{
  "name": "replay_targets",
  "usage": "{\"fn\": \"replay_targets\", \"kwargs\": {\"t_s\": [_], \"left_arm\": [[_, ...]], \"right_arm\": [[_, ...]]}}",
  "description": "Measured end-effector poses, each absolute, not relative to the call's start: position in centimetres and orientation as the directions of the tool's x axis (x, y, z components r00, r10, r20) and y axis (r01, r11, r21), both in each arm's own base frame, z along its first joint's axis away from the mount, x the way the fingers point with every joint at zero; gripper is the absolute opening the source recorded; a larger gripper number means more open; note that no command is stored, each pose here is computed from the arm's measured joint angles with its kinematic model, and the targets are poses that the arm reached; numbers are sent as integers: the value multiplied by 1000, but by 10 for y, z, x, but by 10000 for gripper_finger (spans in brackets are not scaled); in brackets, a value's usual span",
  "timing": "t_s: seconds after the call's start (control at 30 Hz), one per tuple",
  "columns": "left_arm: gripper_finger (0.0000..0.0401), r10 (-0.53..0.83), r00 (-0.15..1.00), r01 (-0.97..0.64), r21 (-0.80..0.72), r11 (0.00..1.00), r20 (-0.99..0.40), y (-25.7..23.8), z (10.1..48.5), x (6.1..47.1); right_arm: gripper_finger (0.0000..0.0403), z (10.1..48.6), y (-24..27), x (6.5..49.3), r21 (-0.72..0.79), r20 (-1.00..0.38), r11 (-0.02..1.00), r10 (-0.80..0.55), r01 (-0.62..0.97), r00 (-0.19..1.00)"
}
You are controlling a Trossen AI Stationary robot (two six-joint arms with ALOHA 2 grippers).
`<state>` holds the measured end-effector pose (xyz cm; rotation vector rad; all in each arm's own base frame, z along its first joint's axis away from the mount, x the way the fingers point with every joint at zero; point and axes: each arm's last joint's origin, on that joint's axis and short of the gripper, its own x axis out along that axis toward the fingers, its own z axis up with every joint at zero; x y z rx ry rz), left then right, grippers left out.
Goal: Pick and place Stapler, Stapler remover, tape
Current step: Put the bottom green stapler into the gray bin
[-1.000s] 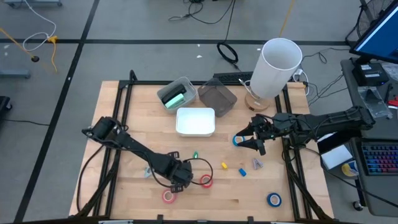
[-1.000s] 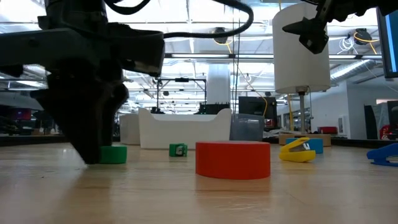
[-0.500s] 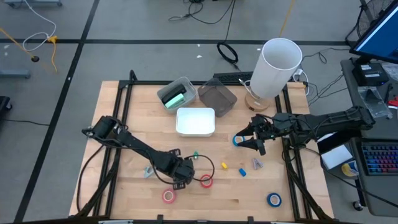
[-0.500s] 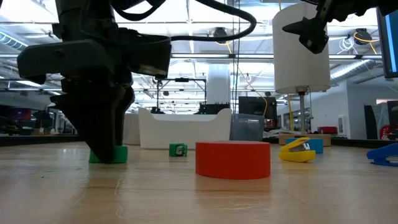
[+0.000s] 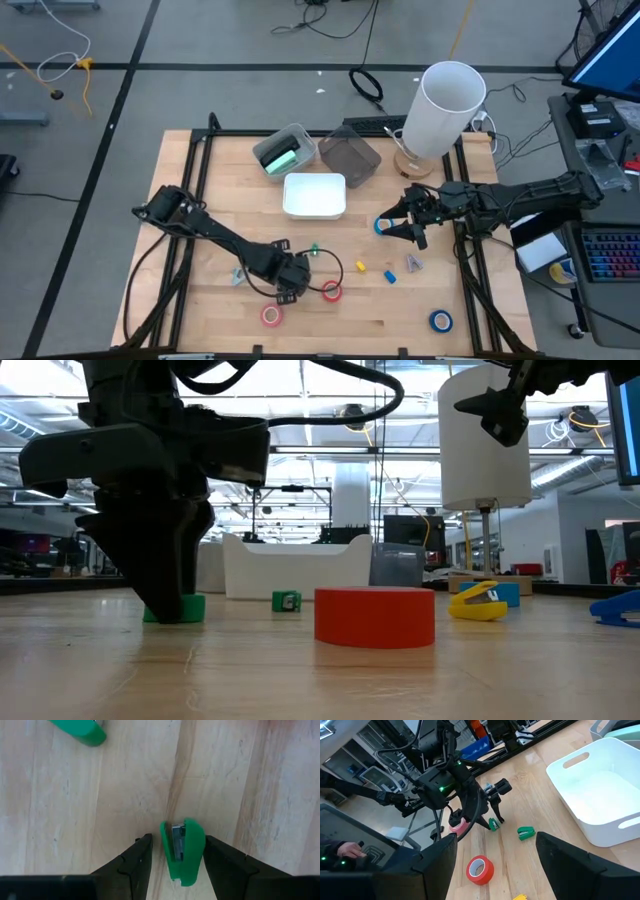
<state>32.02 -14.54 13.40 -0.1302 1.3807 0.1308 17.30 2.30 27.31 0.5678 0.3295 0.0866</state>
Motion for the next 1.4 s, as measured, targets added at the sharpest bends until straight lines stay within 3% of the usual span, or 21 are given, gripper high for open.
{"fn": "replay_targets", "kwargs": {"t_s": [0.17, 0.43, 0.63, 0.8, 0.9, 1.13, 1.27, 1.4], "left_arm": [[156, 15, 174, -184, -18, 983, -985, -145, 132, 319], [54, -1, 192, -197, -40, 980, -981, -140, 131, 323], [54, -35, 170, -216, -72, 974, -985, -129, 146, 319], [73, -26, 169, -262, -70, 963, -985, -105, 192, 301], [66, 44, 202, -295, -18, 955, -978, -84, 222, 286], [57, 311, 407, -426, 122, 896, -859, -18, 287, 259], [70, 427, 435, -476, 200, 856, -793, 29, 303, 254], [64, 452, 490, -437, 238, 867, -745, 77, 307, 259]], "right_arm": [[263, 273, 23, 173, 541, -282, 841, 171, 10, 944], [263, 273, 23, 173, 541, -282, 841, 171, 10, 944], [263, 273, 23, 173, 541, -282, 841, 170, 10, 944], [263, 273, 23, 173, 541, -282, 841, 171, 9, 944], [263, 273, 23, 173, 540, -281, 841, 168, 11, 945], [263, 273, 22, 173, 537, -281, 844, 153, 23, 947], [263, 273, 21, 173, 523, -281, 849, 94, 70, 955], [263, 273, 19, 173, 510, -280, 853, 39, 115, 959]]}}
